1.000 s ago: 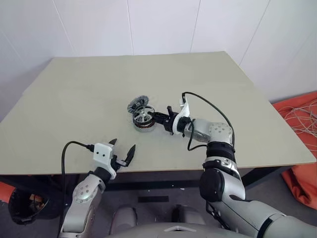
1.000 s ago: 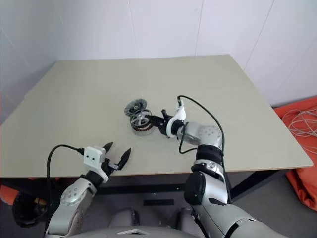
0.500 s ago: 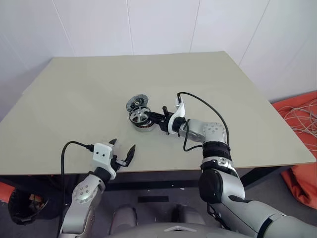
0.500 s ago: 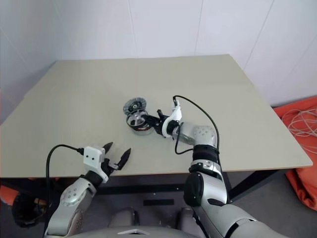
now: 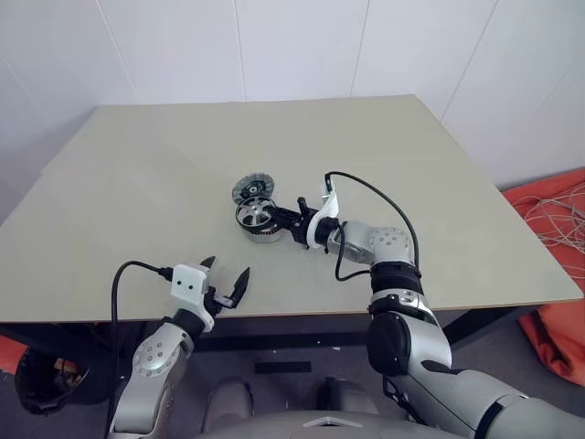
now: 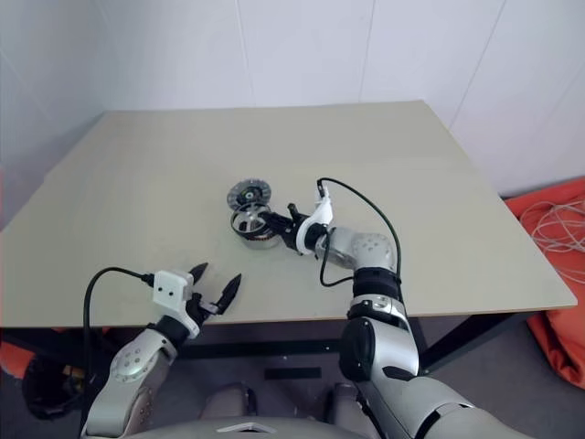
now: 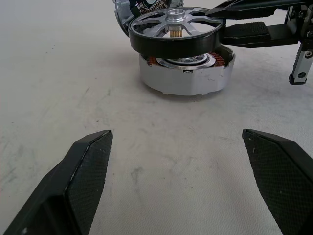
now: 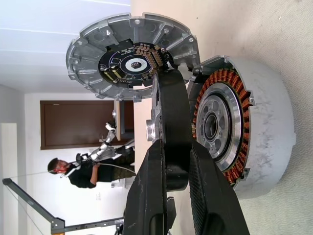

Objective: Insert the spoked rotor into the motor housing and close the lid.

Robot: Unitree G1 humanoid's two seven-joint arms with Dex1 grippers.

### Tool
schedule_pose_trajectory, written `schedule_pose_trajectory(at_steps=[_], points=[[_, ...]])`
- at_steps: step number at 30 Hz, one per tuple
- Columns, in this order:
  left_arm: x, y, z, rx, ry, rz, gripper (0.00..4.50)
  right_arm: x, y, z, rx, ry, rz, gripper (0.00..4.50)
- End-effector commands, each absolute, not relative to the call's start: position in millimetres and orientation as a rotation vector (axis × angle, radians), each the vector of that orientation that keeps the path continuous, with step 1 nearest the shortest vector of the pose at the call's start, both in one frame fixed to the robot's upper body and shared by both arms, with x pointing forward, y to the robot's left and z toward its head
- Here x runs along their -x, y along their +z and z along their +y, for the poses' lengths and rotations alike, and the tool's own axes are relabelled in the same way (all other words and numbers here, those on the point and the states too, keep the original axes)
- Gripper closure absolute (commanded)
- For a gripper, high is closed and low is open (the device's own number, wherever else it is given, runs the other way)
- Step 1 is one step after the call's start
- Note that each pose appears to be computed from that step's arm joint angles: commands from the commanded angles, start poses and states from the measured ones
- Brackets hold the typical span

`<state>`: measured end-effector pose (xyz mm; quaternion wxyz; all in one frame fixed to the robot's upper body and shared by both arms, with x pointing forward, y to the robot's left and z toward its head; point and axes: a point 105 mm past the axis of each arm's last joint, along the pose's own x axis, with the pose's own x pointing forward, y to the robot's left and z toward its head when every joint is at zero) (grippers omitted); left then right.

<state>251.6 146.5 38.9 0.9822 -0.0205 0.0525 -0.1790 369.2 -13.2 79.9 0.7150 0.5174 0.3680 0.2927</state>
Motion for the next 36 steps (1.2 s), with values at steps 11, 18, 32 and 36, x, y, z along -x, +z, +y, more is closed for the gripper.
schedule_pose_trajectory(at_steps=[11,18,32,36], points=[[-254.0,49.0,148.0,0.037,-0.360,0.060,0.00,-372.1,89.3,-22.5,-1.137,0.669,0.775,4.19],[-254.0,48.7,147.1,0.036,-0.364,0.061,0.00,-372.5,85.6,-28.9,-1.128,0.651,0.773,4.19],[-254.2,48.9,147.1,0.036,-0.361,0.060,0.00,-373.9,82.2,-30.4,-1.117,0.632,0.772,1.82],[-254.4,49.8,147.0,0.037,-0.360,0.059,0.00,-374.3,82.3,-33.0,-1.110,0.624,0.767,0.54]])
